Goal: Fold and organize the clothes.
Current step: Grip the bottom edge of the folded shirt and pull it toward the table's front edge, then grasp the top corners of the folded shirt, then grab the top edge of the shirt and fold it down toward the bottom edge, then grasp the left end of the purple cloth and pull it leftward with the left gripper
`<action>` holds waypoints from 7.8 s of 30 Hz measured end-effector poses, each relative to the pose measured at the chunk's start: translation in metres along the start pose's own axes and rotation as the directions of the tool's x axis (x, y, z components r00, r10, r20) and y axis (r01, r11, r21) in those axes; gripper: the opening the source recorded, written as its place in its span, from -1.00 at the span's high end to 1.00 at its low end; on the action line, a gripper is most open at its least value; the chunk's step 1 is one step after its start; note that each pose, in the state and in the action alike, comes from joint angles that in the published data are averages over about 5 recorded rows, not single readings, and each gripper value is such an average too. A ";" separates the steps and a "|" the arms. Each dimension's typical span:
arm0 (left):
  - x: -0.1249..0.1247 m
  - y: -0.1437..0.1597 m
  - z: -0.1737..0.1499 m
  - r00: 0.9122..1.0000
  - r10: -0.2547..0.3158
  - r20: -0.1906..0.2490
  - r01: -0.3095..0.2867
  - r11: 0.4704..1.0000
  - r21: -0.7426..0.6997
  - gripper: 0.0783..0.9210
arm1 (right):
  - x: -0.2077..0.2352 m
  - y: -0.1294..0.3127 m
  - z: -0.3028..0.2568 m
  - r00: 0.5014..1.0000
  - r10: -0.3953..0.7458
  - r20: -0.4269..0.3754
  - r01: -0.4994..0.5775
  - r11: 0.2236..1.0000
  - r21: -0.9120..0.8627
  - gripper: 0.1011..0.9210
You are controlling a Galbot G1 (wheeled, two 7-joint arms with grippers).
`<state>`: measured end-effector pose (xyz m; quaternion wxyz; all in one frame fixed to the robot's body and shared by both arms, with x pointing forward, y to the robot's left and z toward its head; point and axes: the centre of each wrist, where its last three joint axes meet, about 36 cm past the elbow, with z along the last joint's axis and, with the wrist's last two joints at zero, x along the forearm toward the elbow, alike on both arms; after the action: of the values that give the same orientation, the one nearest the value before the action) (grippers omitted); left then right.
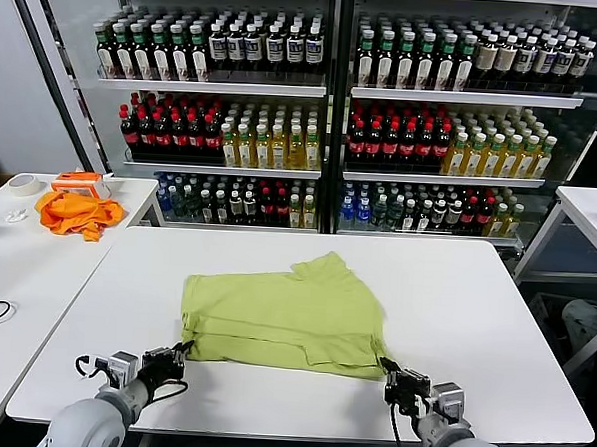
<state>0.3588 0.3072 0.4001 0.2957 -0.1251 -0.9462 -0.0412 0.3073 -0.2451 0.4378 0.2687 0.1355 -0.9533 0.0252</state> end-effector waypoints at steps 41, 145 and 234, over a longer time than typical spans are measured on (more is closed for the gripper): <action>0.040 -0.016 -0.008 0.993 0.034 0.117 -0.032 0.999 -0.014 -0.15 | 0.067 -0.004 -0.022 0.993 0.087 0.081 -0.093 0.993 0.073 0.01; -0.053 0.046 -0.040 0.963 0.127 0.239 -0.133 0.991 0.008 0.99 | -0.112 0.018 -0.067 0.980 0.092 0.174 -0.089 0.996 -0.029 0.99; -0.003 -0.023 -0.009 0.990 -0.071 0.120 0.053 0.988 0.142 -0.70 | -0.002 0.026 -0.015 0.970 0.136 0.203 -0.152 0.986 0.062 -0.74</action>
<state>0.3607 0.2824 0.4057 0.2425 -0.0771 -0.9668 0.0230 0.3095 -0.2175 0.4500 0.1647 0.0781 -0.9809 0.0678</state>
